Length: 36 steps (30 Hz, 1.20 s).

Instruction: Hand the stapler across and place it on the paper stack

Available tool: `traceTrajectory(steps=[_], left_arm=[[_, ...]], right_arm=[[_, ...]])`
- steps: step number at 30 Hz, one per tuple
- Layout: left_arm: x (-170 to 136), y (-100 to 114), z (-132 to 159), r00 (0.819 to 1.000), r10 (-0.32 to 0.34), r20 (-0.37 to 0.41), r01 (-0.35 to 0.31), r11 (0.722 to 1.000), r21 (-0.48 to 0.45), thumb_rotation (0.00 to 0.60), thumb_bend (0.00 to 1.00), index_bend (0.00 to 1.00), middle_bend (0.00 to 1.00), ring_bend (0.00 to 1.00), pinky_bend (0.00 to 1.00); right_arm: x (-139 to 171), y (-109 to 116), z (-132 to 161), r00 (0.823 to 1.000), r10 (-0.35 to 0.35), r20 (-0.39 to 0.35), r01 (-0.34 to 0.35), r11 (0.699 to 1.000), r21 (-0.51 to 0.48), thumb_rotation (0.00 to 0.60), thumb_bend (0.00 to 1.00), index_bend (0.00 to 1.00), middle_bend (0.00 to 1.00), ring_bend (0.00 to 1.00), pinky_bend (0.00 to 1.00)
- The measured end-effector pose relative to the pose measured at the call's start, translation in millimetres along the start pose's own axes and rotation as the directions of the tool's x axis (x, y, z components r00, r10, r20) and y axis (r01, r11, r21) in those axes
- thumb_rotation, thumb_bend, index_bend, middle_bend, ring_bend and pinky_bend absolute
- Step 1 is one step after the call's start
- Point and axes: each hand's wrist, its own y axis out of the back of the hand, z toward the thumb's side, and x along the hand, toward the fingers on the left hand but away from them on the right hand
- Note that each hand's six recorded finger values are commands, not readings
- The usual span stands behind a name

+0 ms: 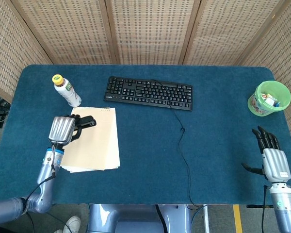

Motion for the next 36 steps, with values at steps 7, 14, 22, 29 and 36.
traceTrajectory(steps=[7,14,22,29,36], left_arm=[[-3.4,-21.8,-11.5,1.0,-0.027,0.007,0.026,0.998,0.063,0.6,0.64,0.77,0.51,0.5,0.53],[-2.5,-40.5,-3.3,0.999,-0.046,0.01,0.045,0.995,0.085,0.6,0.63,0.76,0.5,0.49,0.52],[-1.8,-57.3,6.0,0.997,-0.073,0.015,0.071,0.992,0.106,0.6,0.58,0.72,0.47,0.46,0.5],[-1.5,-68.8,8.4,0.995,-0.099,0.01,0.097,0.988,0.12,0.6,0.55,0.68,0.44,0.43,0.48],[-3.2,-78.8,11.0,0.992,-0.127,0.018,0.123,0.982,0.141,0.6,0.49,0.58,0.32,0.33,0.38]], right_arm=[[0.3,1.8,-1.1,1.0,-0.001,0.003,0.001,1.0,-0.009,0.6,0.13,0.08,0.0,0.0,0.0],[0.8,4.1,-2.1,1.0,-0.004,0.005,0.004,1.0,-0.019,0.6,0.13,0.08,0.0,0.0,0.0],[1.1,5.0,-2.1,1.0,-0.001,0.005,0.001,0.999,-0.033,0.6,0.13,0.08,0.0,0.0,0.0],[1.5,5.5,-1.8,1.0,0.0,0.004,0.0,0.999,-0.04,0.6,0.13,0.08,0.0,0.0,0.0],[1.7,5.6,-2.3,1.0,0.002,0.006,-0.002,0.999,-0.046,0.6,0.13,0.08,0.0,0.0,0.0]])
